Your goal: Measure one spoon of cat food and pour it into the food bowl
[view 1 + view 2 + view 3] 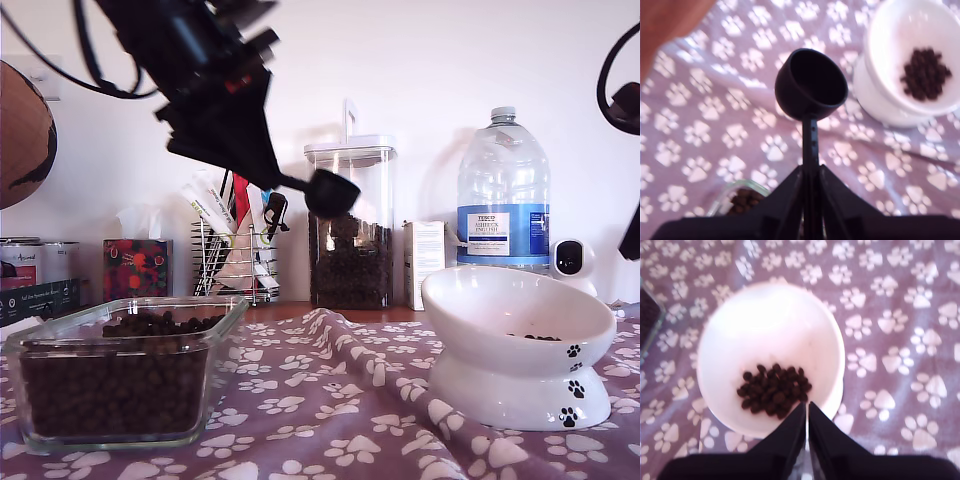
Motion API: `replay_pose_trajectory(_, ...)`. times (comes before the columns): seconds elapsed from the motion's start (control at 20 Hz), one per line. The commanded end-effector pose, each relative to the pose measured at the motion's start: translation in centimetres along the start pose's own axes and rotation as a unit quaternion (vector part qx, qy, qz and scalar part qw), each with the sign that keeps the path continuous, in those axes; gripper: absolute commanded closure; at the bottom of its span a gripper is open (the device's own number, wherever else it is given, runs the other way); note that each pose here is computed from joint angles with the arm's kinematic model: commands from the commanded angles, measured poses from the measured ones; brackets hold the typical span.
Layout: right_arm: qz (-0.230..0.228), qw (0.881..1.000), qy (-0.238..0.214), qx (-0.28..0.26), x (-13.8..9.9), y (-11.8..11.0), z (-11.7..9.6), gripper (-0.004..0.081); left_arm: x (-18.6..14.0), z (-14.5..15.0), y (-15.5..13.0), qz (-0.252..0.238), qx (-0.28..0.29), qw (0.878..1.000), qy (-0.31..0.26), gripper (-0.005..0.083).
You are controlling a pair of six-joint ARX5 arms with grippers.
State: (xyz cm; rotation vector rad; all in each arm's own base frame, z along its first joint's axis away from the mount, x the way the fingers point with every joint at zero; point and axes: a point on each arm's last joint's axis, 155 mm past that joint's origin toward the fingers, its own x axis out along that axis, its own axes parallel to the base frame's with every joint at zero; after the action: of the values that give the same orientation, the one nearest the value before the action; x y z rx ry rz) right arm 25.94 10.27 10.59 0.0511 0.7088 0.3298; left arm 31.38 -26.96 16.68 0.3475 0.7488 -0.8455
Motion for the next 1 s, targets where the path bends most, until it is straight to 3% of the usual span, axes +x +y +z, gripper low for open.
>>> replay_pose_trajectory(0.0, 0.001, 1.0, -0.015, -0.01, -0.1, 0.2, 1.1, 0.0779, -0.5, -2.5, 0.3, 0.01, -0.025, 0.999, -0.02, 0.0794)
replay_pose_trajectory(0.3, 0.003, 0.999, -0.033, -0.013, -0.2, 0.3, 1.9, 0.0779, -3.1, -7.3, 3.5, 0.069, -0.163, 0.978, -0.115, 0.0794)
replay_pose_trajectory(0.45, 0.004, 0.999, -0.033, -0.013, -0.2, 0.3, 1.9, 0.0779, -2.1, -9.8, 3.1, 0.065, -0.205, 0.971, -0.106, 0.0794)
replay_pose_trajectory(0.65, 0.004, 0.999, -0.033, -0.013, -0.2, 0.3, 1.9, 0.0779, -1.8, -10.5, 3.8, 0.081, -0.241, 0.962, -0.102, 0.0794)
replay_pose_trajectory(0.95, 0.004, 0.999, -0.036, -0.013, -0.2, 0.3, 2.1, 0.0779, -0.4, -12.0, 4.0, 0.086, -0.259, 0.959, -0.073, 0.0794)
